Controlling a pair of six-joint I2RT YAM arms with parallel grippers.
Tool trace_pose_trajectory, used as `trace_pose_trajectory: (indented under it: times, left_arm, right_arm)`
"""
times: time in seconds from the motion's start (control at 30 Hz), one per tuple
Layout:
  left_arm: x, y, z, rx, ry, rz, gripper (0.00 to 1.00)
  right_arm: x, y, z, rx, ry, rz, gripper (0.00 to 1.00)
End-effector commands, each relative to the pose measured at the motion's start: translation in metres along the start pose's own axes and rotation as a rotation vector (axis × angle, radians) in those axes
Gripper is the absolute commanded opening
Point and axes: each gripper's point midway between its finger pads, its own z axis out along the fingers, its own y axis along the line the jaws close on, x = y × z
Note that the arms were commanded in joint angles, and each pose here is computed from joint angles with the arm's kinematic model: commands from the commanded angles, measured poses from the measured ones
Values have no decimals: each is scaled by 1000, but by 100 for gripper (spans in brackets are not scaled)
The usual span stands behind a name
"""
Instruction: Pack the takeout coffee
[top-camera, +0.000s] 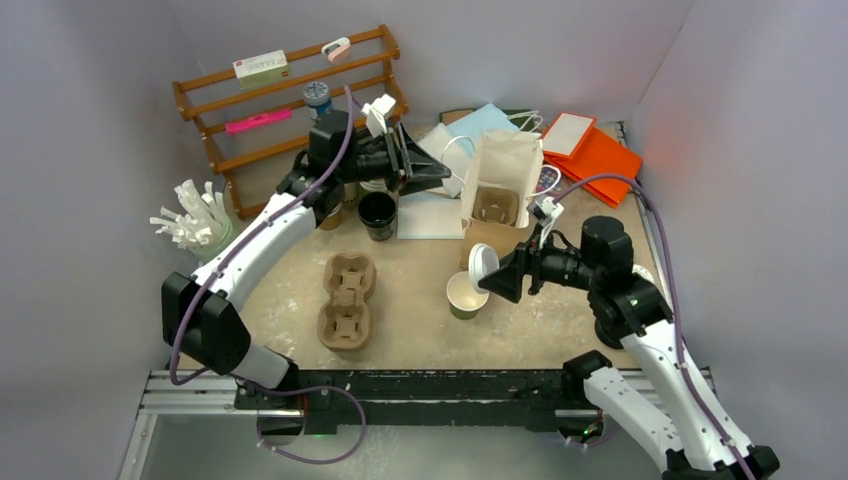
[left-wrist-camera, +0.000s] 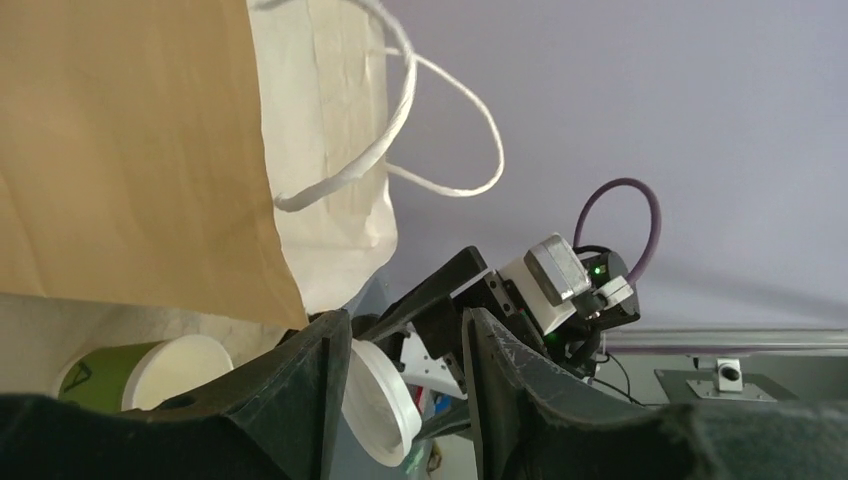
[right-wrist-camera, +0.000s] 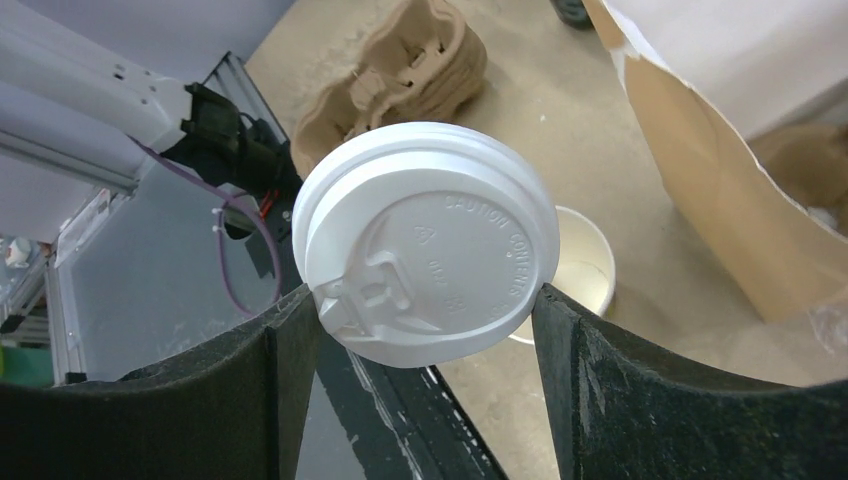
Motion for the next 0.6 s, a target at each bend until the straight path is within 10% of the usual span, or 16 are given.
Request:
trace_pose_trajectory:
  times: [0.0, 0.57]
  left_arm:
    - [22, 27, 5, -84, 26, 54, 47]
    - [68, 93, -26, -284, 22, 121, 49]
  right_arm:
    - [11, -11, 0, 64, -6, 51, 67]
    - [66, -58, -6, 341, 34, 336, 64]
